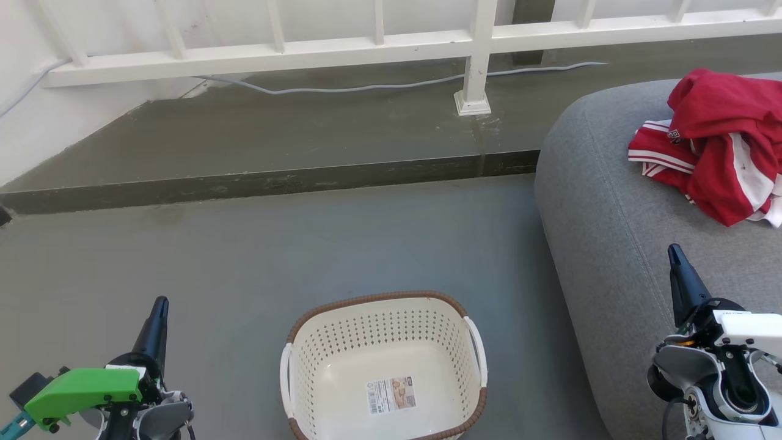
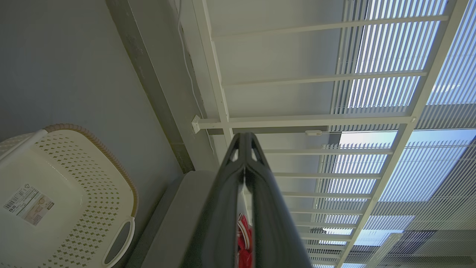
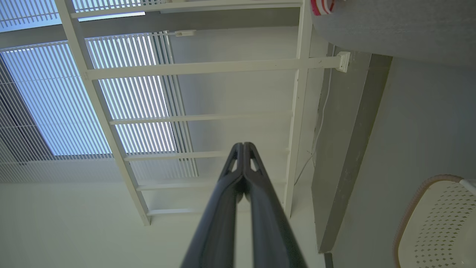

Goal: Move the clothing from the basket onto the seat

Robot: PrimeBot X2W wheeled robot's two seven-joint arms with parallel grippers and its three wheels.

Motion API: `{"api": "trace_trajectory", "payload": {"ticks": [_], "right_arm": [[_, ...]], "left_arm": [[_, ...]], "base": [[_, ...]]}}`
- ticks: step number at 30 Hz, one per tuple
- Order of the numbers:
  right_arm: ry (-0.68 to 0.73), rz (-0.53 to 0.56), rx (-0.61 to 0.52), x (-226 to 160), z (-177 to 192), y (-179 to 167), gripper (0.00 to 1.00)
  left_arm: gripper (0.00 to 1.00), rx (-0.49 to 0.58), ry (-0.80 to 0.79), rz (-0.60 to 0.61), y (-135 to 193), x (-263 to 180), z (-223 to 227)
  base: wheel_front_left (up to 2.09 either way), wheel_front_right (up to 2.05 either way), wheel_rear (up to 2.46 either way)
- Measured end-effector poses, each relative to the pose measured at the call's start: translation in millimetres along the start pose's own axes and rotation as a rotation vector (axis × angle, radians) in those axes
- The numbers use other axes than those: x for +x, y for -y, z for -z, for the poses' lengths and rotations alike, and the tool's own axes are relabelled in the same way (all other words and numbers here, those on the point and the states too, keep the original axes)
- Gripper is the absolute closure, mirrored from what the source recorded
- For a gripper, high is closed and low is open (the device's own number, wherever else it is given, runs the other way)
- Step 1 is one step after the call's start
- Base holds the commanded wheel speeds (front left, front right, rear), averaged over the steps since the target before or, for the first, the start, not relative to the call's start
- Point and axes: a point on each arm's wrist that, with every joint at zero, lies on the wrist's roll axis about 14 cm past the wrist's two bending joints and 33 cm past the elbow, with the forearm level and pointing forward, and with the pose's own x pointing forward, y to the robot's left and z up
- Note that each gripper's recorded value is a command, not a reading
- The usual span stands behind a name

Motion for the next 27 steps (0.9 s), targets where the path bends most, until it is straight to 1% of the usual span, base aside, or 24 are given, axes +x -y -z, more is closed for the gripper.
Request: {"api": "trace_trajectory", "payload": {"ticks": [27], "right_arm": [[0.0, 0.0, 0.0, 0.0, -0.1, 0.0, 1.0]], "left_arm": [[1.0, -0.001, 0.002, -0.001, -0.4, -0.1, -0.6]], "base": [[0.0, 0.0, 0.0]]}}
